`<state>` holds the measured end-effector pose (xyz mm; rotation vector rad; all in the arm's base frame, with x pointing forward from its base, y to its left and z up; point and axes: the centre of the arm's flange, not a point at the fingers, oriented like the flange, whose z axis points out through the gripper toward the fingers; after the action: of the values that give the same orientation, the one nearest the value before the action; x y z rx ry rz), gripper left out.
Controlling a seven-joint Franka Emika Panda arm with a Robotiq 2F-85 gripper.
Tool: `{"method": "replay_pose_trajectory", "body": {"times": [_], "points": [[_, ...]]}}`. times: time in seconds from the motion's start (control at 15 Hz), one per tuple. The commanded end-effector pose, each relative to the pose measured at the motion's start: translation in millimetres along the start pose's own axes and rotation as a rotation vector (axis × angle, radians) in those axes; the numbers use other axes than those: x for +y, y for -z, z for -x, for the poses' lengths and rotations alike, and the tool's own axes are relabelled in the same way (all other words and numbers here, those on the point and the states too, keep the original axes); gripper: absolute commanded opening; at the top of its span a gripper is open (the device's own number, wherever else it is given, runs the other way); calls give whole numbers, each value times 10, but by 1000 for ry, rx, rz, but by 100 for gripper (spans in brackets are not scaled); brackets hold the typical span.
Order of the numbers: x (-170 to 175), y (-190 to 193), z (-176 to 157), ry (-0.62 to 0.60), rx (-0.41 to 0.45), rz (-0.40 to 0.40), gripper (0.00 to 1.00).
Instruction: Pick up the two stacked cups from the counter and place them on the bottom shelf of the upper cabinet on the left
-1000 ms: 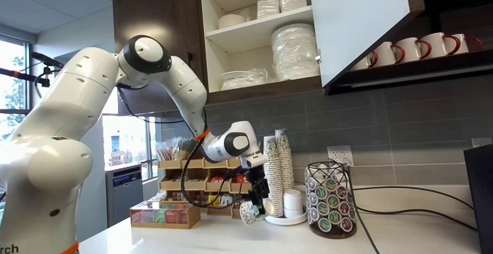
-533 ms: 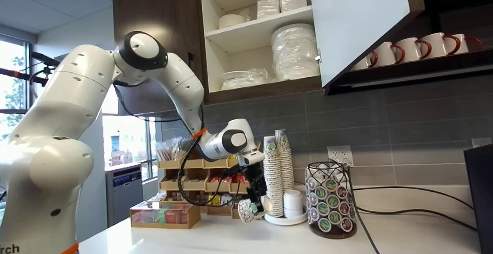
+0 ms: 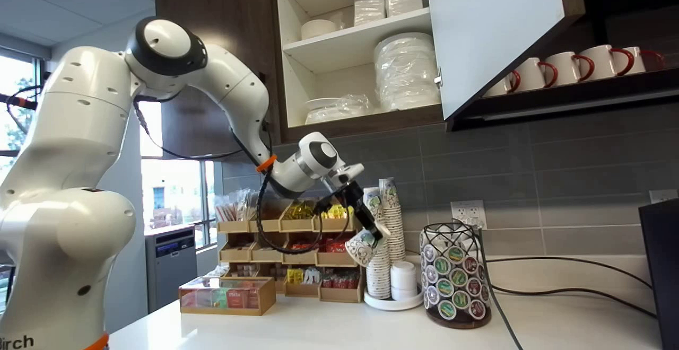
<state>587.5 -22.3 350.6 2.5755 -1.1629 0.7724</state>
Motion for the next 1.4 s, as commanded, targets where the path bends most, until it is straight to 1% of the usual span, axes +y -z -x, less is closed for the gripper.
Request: {"method": "replay_pose_trajectory", "body": {"times": [0.0, 0.2, 0.4, 0.47, 0.73, 0.8, 0.87, 1.0, 1.33], "points": [[156, 689, 0, 113, 122, -81, 38], [182, 1053, 20, 213, 179, -128, 38], [262, 1293, 86, 282, 220, -131, 38], [79, 1103, -64, 243, 207, -145, 63], [160, 1239, -18, 263, 219, -147, 63], [165, 1235, -11, 264, 218, -147, 38], [188, 1349, -60, 294, 260, -142, 38], [201, 1562, -114, 335, 291, -123, 38], [259, 2011, -247, 417, 357, -116, 38]]}}
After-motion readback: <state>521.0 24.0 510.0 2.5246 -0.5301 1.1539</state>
